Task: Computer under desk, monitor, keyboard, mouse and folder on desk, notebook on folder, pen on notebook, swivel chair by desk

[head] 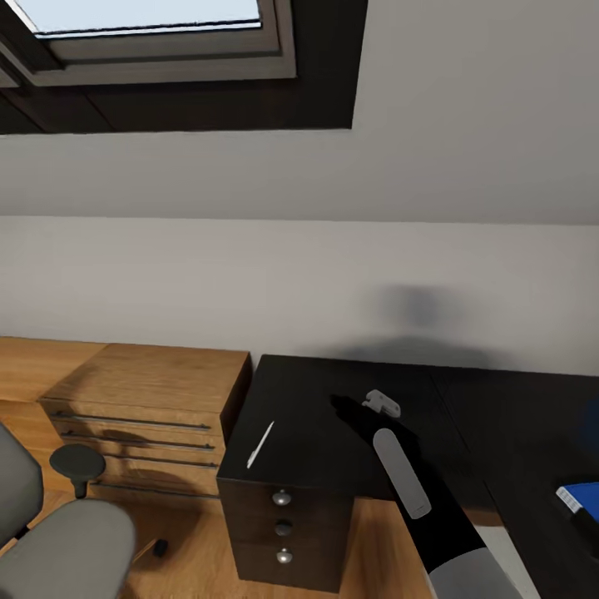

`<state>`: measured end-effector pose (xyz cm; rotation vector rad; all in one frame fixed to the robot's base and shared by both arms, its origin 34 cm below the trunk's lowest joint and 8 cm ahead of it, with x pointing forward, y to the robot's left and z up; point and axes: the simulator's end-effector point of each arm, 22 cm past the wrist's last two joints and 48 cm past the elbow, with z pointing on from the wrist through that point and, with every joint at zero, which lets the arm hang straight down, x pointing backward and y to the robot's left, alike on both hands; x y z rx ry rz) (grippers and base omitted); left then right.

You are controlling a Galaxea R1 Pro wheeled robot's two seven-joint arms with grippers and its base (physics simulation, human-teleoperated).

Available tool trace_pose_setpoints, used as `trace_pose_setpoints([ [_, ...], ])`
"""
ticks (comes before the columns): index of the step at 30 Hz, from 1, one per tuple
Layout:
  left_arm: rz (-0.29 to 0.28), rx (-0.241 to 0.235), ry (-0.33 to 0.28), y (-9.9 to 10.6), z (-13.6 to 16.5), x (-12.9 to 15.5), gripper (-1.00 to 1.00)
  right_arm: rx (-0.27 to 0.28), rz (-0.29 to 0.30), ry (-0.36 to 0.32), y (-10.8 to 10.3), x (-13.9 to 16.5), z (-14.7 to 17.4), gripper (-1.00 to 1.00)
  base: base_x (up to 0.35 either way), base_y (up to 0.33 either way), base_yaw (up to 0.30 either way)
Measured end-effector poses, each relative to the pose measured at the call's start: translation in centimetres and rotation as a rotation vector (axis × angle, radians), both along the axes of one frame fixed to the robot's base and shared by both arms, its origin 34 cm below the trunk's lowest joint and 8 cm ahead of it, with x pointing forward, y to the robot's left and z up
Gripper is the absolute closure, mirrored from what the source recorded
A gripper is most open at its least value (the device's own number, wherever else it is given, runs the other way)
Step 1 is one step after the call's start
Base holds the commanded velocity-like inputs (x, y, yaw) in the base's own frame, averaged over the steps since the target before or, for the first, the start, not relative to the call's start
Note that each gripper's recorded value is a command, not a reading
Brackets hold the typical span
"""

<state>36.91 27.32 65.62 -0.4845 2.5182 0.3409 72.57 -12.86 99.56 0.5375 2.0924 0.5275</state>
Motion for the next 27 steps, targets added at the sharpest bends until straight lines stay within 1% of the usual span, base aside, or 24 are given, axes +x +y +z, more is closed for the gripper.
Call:
trace_pose_setpoints([
  [2,0.024,0.004,0.006,0.7,-0.1,-0.2,-1.0,-0.001,0.0,0.003,0.0,0.0,-0.2,-1.0,0.0,0.0,0.071],
  [4,0.035,0.006,0.014,1.1,-0.3,-0.5,-1.0,-0.001,0.0,0.006,0.0,0.0,-0.3,-1.0,0.0,0.0,0.032],
  [5,0.05,0.011,0.022,1.6,-0.5,-0.8,-1.0,-0.001,0.001,0.008,0.1,0.0,-0.5,-1.0,0.0,0.0,0.007],
  [8,0.063,0.025,0.03,2.8,-0.5,-1.1,-1.0,-0.003,0.002,0.013,0.1,0.0,-0.7,-1.0,0.0,0.0,0.003],
  [9,0.077,0.034,0.032,3.8,-0.5,-1.2,-1.0,-0.003,0.002,0.014,0.1,0.0,-0.8,-1.0,0.0,0.0,0.001],
  [10,0.102,0.043,0.032,5.1,-0.5,-1.3,-1.0,-0.004,0.003,0.016,0.1,0.0,-0.9,-1.0,0.0,0.0,0.0],
  [11,0.22,-0.025,0.01,8.4,1.0,1.5,-1.0,-0.007,0.004,0.019,0.1,0.0,-1.1,-1.0,0.0,0.0,0.0],
  [12,0.225,-0.038,0.002,9.0,1.6,2.5,-1.0,-0.007,0.004,0.02,0.1,0.0,-1.2,-1.0,0.0,0.0,0.0],
  [13,0.221,-0.074,0.008,8.4,2.1,3.5,-1.0,-0.007,0.004,0.021,0.1,0.0,-1.3,-1.0,0.0,0.0,0.0],
  [14,0.247,-0.14,-0.019,8.6,4.6,6.7,-1.0,-0.019,0.016,0.019,0.5,-0.1,-1.3,-1.0,0.0,0.0,0.0],
  [15,0.265,-0.17,-0.075,8.9,6.9,9.2,-1.0,-0.05,0.039,0.013,1.2,-0.3,-1.3,-1.0,0.0,0.0,0.0],
  [17,0.266,-0.186,-0.09,9.0,8.1,10.2,-1.0,-0.079,0.056,0.013,1.7,-0.5,-1.6,-1.0,0.0,0.0,0.0],
  [18,0.254,-0.199,-0.093,8.9,9.3,11.2,-1.0,-0.115,0.068,0.026,2.0,-0.8,-2.5,-1.0,0.0,0.0,0.0],
  [19,0.249,-0.205,-0.095,8.9,10.1,11.7,-1.0,-0.135,0.072,0.036,2.0,-0.9,-3.0,-1.0,0.0,0.0,0.0],
  [20,0.245,-0.211,-0.101,9.0,11.5,12.5,-1.0,-0.167,0.077,0.059,2.0,-1.3,-4.1,-1.0,0.0,0.0,0.0],
  [21,0.246,-0.212,-0.106,9.1,12.2,12.8,-1.0,-0.181,0.079,0.073,2.1,-1.4,-4.7,-1.0,0.0,0.0,0.0],
  [22,0.253,-0.209,-0.116,9.5,13.4,13.4,-1.0,-0.205,0.081,0.103,2.2,-1.8,-5.9,-1.0,0.0,0.0,0.0],
  [24,0.261,-0.203,-0.128,9.8,14.6,13.8,-1.0,-0.231,0.079,0.132,2.0,-1.8,-7.0,-1.0,0.0,0.0,0.0],
  [25,0.265,-0.198,-0.142,9.9,15.6,14.3,-1.0,-0.258,0.073,0.154,1.7,-1.5,-7.5,-1.0,0.0,0.0,0.0],
  [27,0.266,-0.196,-0.16,10.0,16.6,14.8,-1.0,-0.29,0.062,0.169,1.2,-0.9,-7.7,-1.0,0.0,0.0,0.0],
])
